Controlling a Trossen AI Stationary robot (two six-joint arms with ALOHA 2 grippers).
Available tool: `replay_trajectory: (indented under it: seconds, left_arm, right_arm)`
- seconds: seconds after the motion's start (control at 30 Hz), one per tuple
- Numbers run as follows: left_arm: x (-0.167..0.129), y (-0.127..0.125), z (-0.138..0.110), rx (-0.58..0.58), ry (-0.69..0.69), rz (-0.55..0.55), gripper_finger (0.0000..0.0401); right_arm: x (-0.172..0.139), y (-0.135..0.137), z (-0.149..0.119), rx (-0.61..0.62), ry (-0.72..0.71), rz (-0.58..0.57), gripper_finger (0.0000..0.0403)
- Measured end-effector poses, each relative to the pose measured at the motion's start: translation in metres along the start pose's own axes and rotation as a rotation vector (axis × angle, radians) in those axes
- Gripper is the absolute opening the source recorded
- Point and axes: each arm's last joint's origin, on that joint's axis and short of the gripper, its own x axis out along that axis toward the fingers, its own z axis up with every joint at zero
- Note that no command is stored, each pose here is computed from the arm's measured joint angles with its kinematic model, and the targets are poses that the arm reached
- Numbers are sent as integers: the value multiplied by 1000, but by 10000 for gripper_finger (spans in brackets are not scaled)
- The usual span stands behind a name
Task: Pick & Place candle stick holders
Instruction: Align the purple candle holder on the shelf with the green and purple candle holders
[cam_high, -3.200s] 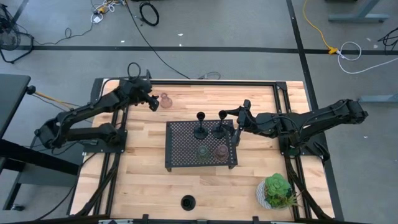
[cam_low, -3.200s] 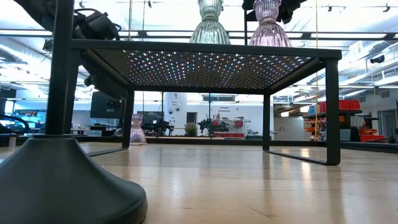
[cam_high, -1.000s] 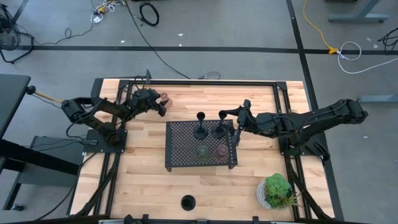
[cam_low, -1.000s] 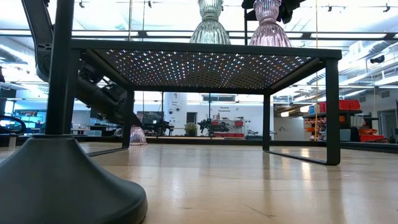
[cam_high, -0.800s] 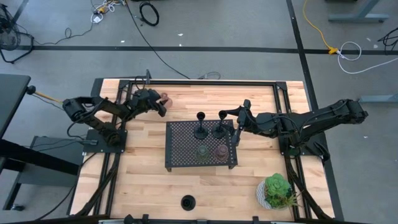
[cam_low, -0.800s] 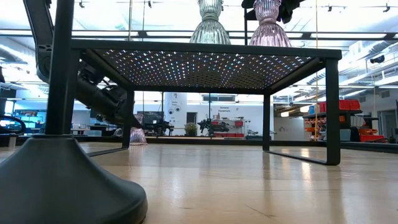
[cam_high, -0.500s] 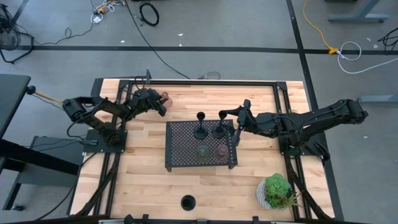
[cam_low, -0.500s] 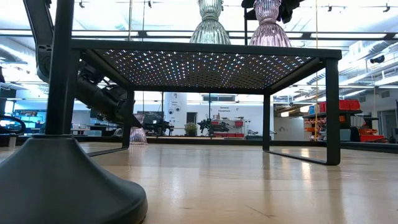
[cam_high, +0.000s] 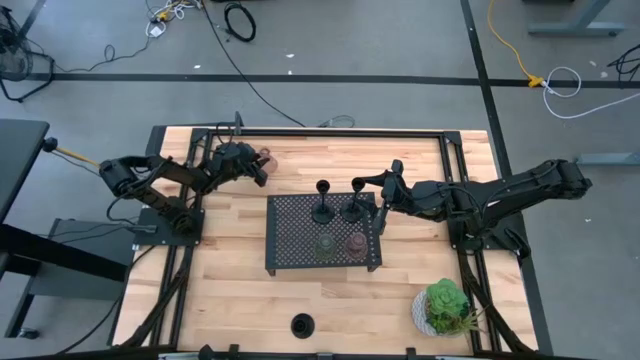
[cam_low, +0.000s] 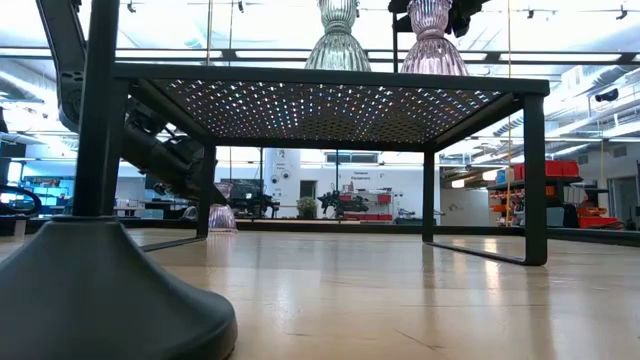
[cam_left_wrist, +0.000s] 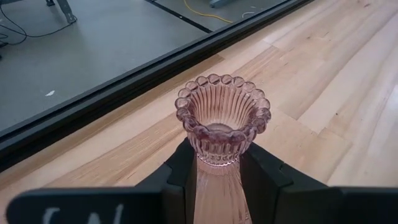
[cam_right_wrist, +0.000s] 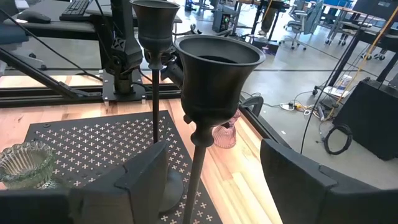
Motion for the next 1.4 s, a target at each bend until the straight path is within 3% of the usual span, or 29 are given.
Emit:
replay_trajectory:
  seconds: [0.27, 0.7, 1.4]
  left_arm:
    - [-13, 0, 12, 0, -34, -15, 95]
    - [-59, 0, 39, -1, -122, -31, 95]
    - [-106, -10, 52, -102, -219, -464, 95]
  right_arm:
    - [0, 0, 0, 0, 0, 0, 255]
    - [0, 0, 0, 4, 0, 1, 255]
    - [0, 0, 0, 8, 0, 0, 255]
